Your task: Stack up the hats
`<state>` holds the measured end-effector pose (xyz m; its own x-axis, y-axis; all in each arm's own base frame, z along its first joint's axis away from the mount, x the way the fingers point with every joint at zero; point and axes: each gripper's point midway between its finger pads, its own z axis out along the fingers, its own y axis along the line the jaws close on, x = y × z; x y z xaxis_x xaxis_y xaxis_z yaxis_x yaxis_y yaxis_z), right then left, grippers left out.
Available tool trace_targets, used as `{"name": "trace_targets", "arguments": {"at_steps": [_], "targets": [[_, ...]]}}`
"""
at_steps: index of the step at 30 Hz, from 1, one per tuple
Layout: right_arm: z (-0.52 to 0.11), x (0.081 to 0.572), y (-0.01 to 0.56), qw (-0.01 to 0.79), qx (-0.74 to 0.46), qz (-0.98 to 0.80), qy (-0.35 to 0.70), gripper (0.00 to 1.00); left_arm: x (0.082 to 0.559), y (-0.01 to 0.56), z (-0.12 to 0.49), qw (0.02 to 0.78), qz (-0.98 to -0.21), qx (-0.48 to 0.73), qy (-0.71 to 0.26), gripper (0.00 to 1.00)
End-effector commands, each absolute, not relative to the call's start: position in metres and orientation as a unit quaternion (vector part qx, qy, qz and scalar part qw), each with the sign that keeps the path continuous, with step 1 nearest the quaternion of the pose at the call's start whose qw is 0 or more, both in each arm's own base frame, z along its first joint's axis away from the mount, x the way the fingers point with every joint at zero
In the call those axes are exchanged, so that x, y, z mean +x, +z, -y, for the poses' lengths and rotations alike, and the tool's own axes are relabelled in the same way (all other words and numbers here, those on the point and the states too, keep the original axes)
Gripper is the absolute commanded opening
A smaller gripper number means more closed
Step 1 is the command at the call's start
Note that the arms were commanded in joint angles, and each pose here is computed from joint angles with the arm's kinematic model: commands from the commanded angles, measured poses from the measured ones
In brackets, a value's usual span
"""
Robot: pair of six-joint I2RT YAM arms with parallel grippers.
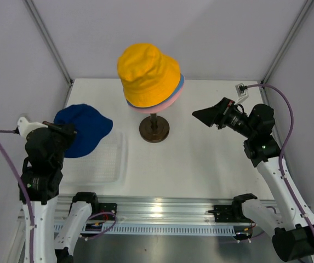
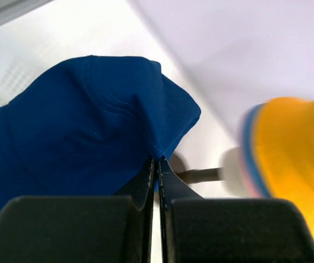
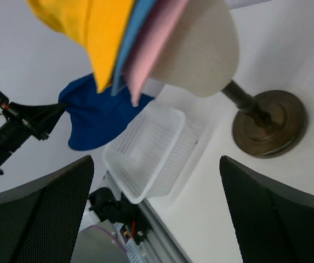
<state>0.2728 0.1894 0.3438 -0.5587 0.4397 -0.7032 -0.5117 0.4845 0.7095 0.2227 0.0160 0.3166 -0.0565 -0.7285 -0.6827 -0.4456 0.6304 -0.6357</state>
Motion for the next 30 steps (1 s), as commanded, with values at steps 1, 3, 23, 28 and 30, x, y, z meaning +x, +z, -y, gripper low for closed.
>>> {"name": "trace_targets", "arguments": {"at_steps": [1,3,23,28,30], "targets": [[-0.206,0.242,0.393,0.480,-0.070,-0.666,0.566,0.99,0.217,0.368,-0.003,0.602,-0.680,-0.375,-0.189,0.01],[-0.223,0.223,0.404,0.473,-0.084,-0.647,0.592,0.99,0.213,0.384,-0.002,0.618,-0.657,-0.378,-0.208,0.01],[-0.418,0.191,0.391,0.310,0.011,-0.613,0.727,0.99,0.201,0.425,0.009,0.604,-0.561,-0.454,-0.340,0.01],[-0.444,0.188,0.411,0.264,0.062,-0.567,0.778,0.99,0.199,0.423,0.010,0.606,-0.562,-0.448,-0.341,0.01],[-0.453,0.190,0.412,0.246,0.096,-0.554,0.790,0.99,0.200,0.418,0.011,0.604,-0.563,-0.449,-0.343,0.01]]}}
